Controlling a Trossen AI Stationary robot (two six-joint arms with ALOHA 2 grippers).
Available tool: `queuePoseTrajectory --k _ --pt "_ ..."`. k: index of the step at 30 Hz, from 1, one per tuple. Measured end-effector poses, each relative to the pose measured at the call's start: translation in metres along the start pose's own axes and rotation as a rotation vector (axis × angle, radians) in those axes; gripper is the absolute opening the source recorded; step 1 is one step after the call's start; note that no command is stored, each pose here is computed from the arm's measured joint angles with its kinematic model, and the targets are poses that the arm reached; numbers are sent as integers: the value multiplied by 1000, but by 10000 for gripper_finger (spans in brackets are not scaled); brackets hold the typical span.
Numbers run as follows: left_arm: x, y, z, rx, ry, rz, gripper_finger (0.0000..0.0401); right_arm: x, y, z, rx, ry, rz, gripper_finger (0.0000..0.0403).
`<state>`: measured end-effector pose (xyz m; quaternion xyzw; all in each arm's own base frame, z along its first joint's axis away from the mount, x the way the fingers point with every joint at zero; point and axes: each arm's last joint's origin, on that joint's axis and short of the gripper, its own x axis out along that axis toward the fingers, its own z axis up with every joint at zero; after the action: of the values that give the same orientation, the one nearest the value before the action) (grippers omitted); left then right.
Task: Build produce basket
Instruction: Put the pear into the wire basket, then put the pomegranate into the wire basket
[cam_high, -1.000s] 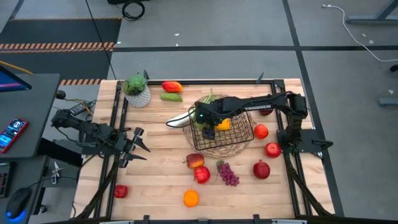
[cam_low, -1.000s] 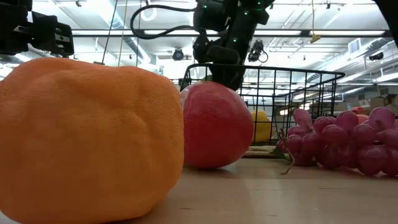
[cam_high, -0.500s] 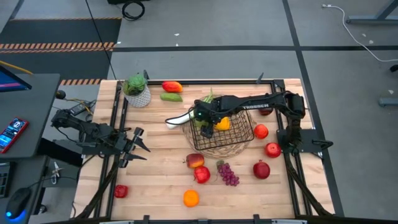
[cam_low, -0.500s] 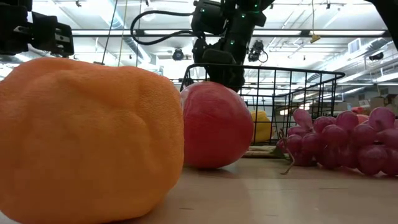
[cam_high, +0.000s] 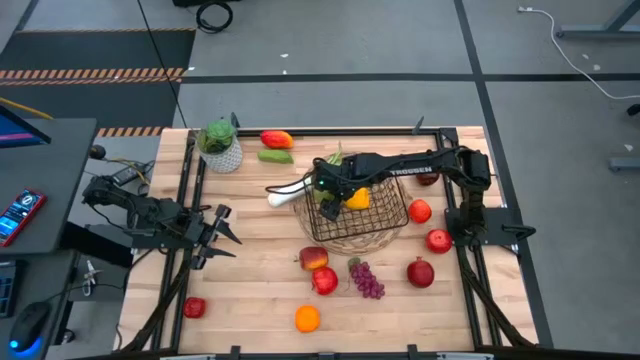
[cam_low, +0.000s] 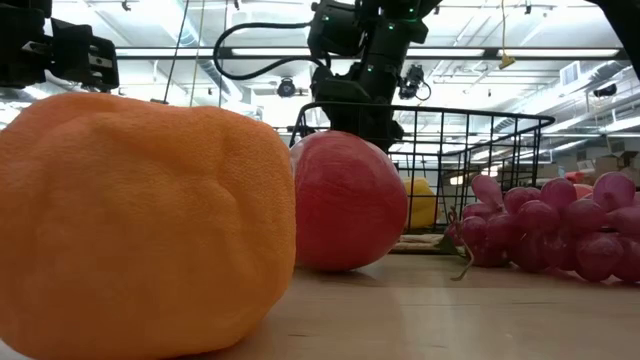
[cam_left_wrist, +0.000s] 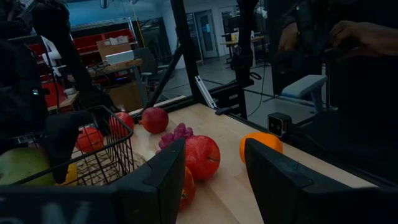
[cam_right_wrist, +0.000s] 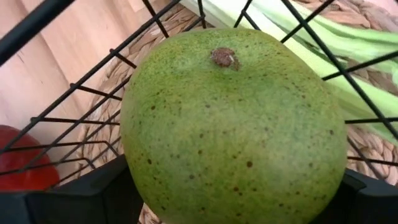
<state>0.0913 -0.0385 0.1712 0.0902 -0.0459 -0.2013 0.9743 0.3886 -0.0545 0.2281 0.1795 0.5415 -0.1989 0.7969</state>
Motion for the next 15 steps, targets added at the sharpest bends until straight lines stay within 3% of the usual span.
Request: queuePoseTrajectory --k 6,12,15 --pt "0 0 0 0 0 0 172 0 -1 2 -2 12 56 340" --pt "0 0 0 0 0 0 172 0 -1 1 -29 14 59 390" --pt "0 0 0 0 0 0 172 0 -2 2 -25 15 63 393"
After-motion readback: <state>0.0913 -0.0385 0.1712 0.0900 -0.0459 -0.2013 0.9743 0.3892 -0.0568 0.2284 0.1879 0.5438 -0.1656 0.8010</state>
